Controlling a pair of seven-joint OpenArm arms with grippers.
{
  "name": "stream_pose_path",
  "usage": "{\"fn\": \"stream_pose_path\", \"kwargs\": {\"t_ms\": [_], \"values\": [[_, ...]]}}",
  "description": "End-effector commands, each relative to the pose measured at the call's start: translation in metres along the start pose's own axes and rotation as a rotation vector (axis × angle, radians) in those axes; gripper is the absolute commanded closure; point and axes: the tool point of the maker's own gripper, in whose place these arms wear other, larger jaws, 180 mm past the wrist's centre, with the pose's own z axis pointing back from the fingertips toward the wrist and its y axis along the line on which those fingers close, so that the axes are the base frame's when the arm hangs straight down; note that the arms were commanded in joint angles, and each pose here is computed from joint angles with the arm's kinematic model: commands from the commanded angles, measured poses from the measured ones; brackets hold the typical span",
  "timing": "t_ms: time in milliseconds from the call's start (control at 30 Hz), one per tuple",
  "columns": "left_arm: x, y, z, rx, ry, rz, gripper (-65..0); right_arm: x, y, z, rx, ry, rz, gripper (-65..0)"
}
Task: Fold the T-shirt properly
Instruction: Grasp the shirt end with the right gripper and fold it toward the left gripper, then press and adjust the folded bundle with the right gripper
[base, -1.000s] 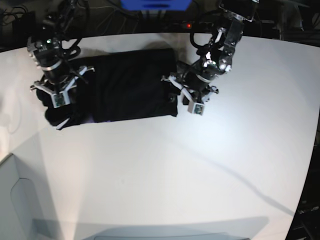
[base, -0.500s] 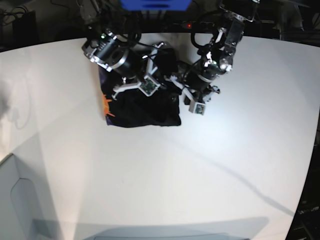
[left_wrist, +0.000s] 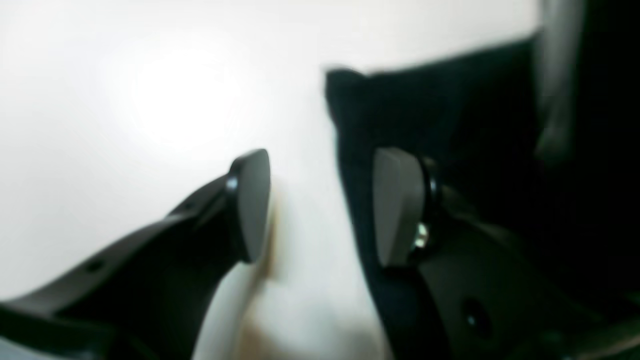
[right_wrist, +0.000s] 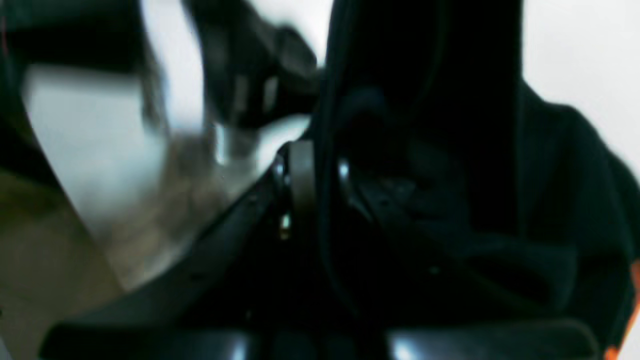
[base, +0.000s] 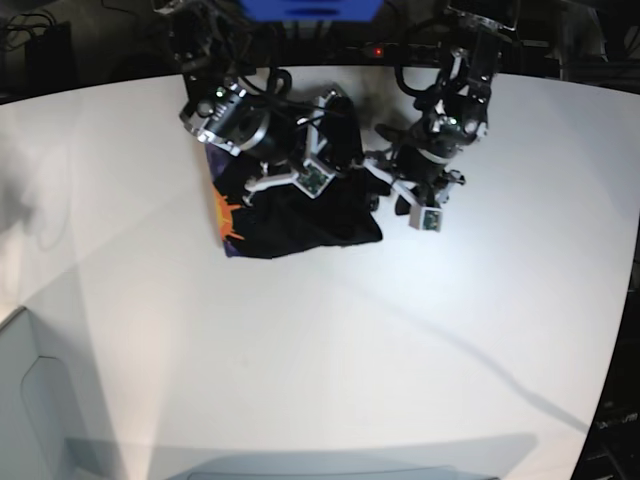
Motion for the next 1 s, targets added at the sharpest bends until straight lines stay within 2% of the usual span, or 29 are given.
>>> {"fn": "stream_pose_path", "kwargs": {"t_ms": [0, 267, 467, 600, 700, 867, 967], "values": [[0.015, -0.002, 0.005, -0.009, -0.053, -0.005, -32.6, 0.015, 0.000, 0.000, 0.002, -0.054, 0.002, 0.0], [0.022, 0.019, 0.025, 0.051, -0.094, 0.023, -32.6, 0.009, -0.003, -0.006, 0.009, -0.030, 0.000, -0.7], [0.028, 0.058, 0.052, 0.163, -0.138, 0.061, -32.6, 0.021, -0.006, 0.002, -0.011, -0.063, 0.017, -20.3], [0.030, 0.090, 0.072, 0.256, -0.162, 0.083, -32.6, 0.039, -0.014, 0.023, -0.070, -0.121, 0.034, -27.1], [0.034, 0.111, 0.083, 0.317, -0.186, 0.109, -32.6, 0.043, -0.029, 0.037, -0.133, -0.140, 0.023, -27.7], [0.038, 0.145, 0.102, 0.418, -0.222, 0.152, -32.6, 0.020, -0.059, 0.050, -0.222, -0.092, -0.024, -28.0], [0.042, 0.160, 0.111, 0.462, -0.245, 0.164, -32.6, 0.014, -0.062, 0.052, -0.232, -0.081, -0.040, -28.1]]}}
